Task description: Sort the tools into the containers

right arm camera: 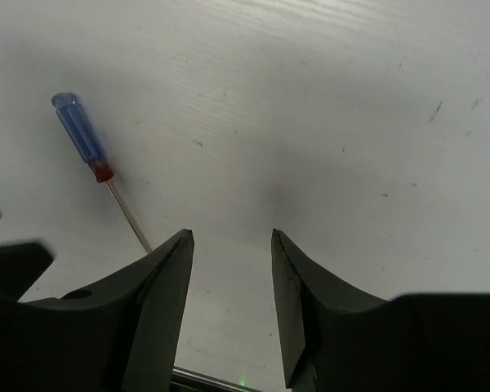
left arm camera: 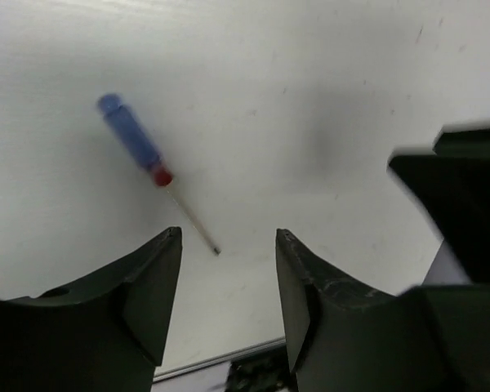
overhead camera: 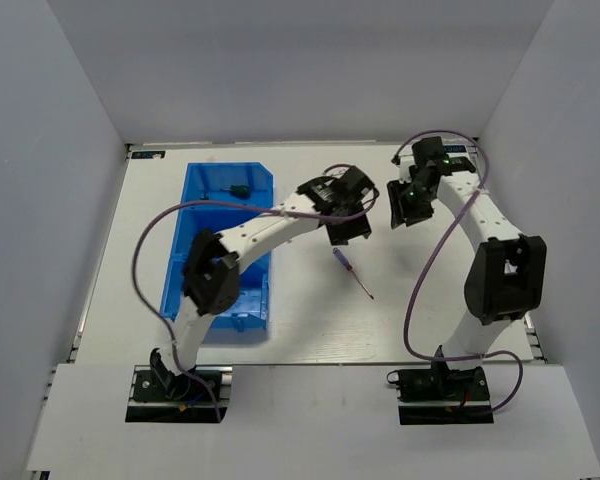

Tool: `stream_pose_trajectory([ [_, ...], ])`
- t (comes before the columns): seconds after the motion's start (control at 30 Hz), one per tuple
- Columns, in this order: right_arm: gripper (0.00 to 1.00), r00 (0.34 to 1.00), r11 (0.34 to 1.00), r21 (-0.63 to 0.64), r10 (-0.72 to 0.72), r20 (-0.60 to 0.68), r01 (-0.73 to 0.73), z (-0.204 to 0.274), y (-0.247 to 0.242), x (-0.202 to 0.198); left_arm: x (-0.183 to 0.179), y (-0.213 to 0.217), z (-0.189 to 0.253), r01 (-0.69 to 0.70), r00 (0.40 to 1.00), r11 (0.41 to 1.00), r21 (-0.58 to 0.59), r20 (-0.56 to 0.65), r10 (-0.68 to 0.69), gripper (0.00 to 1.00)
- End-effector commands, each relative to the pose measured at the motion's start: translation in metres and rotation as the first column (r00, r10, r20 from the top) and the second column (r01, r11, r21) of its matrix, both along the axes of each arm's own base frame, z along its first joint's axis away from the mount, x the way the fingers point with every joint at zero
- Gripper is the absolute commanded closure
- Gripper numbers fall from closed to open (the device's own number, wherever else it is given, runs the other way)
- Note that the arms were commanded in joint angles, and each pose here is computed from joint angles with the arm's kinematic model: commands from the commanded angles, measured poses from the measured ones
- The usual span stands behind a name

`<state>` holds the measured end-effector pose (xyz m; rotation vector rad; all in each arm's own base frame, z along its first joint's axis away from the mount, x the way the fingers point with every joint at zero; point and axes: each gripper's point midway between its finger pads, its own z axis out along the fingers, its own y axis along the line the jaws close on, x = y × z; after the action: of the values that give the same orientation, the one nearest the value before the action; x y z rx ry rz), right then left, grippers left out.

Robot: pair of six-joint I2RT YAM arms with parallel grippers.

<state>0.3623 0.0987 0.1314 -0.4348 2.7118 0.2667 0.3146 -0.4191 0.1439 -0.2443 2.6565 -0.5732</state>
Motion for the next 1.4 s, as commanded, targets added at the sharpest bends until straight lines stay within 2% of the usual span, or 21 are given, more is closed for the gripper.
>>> stream_pose_trajectory([
  [0.0,0.51,0.999,0.999,0.033,-0.040,-0.025,0.041,0.003,-0.010,-0.027,-0.015,0.010,-0.015,-0.073,0.987,0.987,0.146,-0.134,0.093,0.40],
  [0.07,0.51,0.998,0.996,0.071,-0.057,0.020,0.056,0.014,-0.014,-0.029,-0.018,0.006,-0.030,-0.077,0.983,0.984,0.161,-0.151,0.101,0.40],
  [0.13,0.52,0.997,0.994,0.085,-0.073,-0.002,0.073,0.006,-0.019,-0.040,-0.019,0.010,-0.047,-0.107,0.978,0.977,0.182,-0.160,0.137,0.40],
  [0.27,0.52,0.995,0.988,0.125,-0.093,-0.024,0.096,0.002,-0.024,-0.051,-0.022,0.019,-0.057,-0.124,0.970,0.964,0.237,-0.176,0.168,0.41],
  [0.53,0.54,0.993,0.967,0.227,-0.101,-0.065,0.113,-0.001,-0.018,-0.065,-0.005,0.015,-0.072,-0.169,0.971,0.951,0.260,-0.123,0.206,0.40],
  [0.93,0.54,0.992,0.959,0.255,-0.113,-0.063,0.126,-0.011,-0.022,-0.080,0.006,0.007,-0.113,-0.172,0.969,0.938,0.301,-0.120,0.216,0.40],
  [1.0,0.54,0.991,0.956,0.262,-0.117,-0.063,0.130,-0.011,-0.021,-0.080,0.003,0.011,-0.116,-0.168,0.968,0.933,0.318,-0.128,0.218,0.48],
  [1.03,0.54,0.991,0.956,0.262,-0.120,-0.066,0.133,-0.012,-0.021,-0.080,0.001,0.014,-0.120,-0.165,0.966,0.930,0.329,-0.134,0.219,0.66],
  [1.13,0.54,0.986,0.946,0.280,-0.148,-0.073,0.163,-0.011,-0.027,-0.078,-0.002,0.019,-0.121,-0.163,0.965,0.926,0.341,-0.139,0.221,0.96],
  [1.2,0.55,0.986,0.942,0.293,-0.149,-0.077,0.165,-0.009,-0.025,-0.077,-0.008,0.026,-0.122,-0.158,0.963,0.919,0.360,-0.149,0.224,1.00],
  [1.33,0.55,0.988,0.940,0.303,-0.137,-0.078,0.154,-0.009,-0.023,-0.078,-0.005,0.029,-0.094,-0.161,0.973,0.928,0.336,-0.106,0.207,1.00],
  [1.37,0.55,0.988,0.941,0.304,-0.128,-0.084,0.148,-0.011,-0.022,-0.080,0.007,0.029,-0.053,-0.200,0.976,0.936,0.288,-0.027,0.217,1.00],
])
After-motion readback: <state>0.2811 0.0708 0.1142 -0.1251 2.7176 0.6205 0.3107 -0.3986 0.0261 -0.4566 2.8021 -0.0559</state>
